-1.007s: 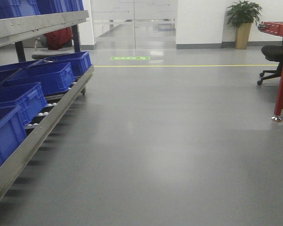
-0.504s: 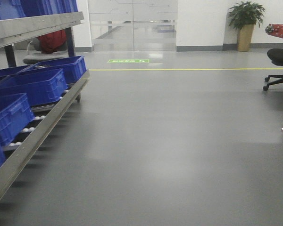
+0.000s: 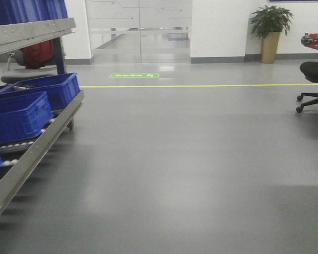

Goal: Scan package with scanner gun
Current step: 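Drive the base forward along the aisle past the blue bins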

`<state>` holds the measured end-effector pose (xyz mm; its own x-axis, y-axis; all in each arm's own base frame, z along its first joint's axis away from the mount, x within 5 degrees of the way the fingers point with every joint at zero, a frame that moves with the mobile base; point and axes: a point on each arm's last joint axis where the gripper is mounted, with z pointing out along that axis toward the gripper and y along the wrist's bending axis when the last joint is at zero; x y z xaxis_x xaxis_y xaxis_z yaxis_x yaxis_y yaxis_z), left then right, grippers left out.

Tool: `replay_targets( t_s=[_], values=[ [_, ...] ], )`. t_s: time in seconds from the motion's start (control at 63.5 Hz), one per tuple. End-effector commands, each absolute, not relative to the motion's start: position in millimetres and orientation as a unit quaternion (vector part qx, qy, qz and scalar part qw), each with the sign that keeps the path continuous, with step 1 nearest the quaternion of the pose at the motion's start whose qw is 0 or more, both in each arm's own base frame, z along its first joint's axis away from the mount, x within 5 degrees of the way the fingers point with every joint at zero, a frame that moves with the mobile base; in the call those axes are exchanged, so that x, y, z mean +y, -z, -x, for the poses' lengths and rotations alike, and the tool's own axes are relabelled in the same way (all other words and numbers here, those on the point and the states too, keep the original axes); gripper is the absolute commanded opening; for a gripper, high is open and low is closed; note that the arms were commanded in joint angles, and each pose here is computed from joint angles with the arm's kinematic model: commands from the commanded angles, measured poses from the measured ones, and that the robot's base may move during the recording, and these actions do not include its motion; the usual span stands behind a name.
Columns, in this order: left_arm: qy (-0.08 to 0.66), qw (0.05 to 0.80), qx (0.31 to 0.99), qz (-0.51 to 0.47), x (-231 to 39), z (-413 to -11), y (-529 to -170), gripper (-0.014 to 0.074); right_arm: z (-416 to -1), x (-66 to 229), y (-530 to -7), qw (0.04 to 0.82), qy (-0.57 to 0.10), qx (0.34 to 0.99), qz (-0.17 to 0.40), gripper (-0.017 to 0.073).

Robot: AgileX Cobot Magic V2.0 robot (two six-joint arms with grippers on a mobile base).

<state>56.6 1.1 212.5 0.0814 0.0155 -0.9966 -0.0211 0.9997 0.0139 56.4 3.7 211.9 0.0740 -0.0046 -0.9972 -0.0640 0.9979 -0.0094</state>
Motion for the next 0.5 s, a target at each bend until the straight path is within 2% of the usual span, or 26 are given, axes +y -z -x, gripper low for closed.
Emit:
replay_targets(
  t_s=[0.0,0.488],
  values=[
    [-0.006,0.744,0.669,0.005,0.9,-56.0,-214.9,-0.0102,-55.9,3.6,-214.1,0.740,-0.017,0.671,0.028,-0.0162],
    [-0.006,0.744,0.669,0.005,0.9,-56.0,-214.9,-0.0102,-55.9,3.6,-214.1,0.740,-0.017,0.671,0.028,-0.0162]
  ],
)
